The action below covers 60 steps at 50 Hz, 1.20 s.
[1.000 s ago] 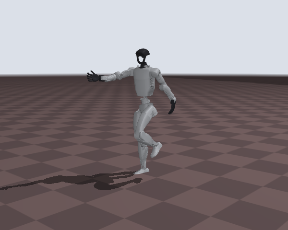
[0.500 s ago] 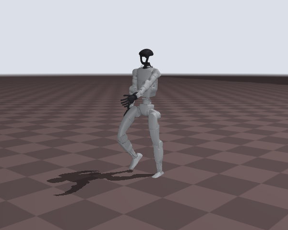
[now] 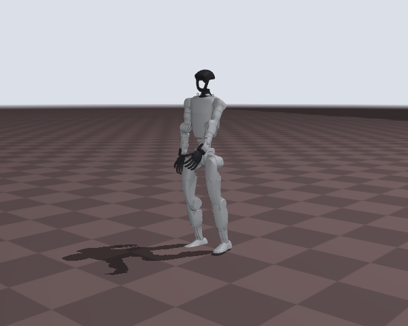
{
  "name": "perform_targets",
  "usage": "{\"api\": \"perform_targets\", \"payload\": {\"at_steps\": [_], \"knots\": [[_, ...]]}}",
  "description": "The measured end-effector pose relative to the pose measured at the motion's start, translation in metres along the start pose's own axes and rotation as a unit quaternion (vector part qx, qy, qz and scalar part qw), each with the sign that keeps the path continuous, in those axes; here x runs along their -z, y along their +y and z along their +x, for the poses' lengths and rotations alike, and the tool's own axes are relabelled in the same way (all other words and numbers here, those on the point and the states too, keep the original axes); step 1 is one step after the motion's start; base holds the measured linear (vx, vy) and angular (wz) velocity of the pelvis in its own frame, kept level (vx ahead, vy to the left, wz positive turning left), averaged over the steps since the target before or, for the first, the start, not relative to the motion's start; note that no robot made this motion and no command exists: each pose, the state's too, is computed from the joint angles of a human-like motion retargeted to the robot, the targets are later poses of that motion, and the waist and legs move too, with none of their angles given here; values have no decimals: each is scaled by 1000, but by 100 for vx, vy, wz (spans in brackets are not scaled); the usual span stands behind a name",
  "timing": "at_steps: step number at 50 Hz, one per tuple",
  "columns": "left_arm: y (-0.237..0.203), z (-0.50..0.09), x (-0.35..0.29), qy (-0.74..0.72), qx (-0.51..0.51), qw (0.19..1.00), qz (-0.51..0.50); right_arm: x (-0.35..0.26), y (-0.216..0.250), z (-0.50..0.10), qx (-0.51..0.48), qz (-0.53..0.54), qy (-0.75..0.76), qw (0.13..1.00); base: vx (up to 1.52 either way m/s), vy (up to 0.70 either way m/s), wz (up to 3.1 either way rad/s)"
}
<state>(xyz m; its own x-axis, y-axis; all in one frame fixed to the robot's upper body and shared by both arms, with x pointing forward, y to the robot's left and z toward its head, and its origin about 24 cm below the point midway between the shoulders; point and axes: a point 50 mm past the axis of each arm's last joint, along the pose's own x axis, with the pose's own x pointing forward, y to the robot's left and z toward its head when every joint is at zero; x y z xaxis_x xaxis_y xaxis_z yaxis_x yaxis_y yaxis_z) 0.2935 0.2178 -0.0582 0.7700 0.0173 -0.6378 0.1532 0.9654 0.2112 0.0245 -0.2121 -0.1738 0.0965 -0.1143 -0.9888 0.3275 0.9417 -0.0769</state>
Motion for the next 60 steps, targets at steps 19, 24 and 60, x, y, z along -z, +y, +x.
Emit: {"api": "perform_targets", "payload": {"at_steps": [19, 24, 60], "knots": [[-113, -431, 354, 687, 87, 667, -273, -434, 63, -468, -50, 238, -713, 657, -5, -6, -12], [-112, -325, 344, 594, 131, 757, -241, -433, 101, -395, -97, 179, -664, 720, 4, 4, -26], [15, 2, -49, -89, -7, 996, -7, 95, -22, -16, -3, -21, 120, 993, 4, 4, 26]]}}
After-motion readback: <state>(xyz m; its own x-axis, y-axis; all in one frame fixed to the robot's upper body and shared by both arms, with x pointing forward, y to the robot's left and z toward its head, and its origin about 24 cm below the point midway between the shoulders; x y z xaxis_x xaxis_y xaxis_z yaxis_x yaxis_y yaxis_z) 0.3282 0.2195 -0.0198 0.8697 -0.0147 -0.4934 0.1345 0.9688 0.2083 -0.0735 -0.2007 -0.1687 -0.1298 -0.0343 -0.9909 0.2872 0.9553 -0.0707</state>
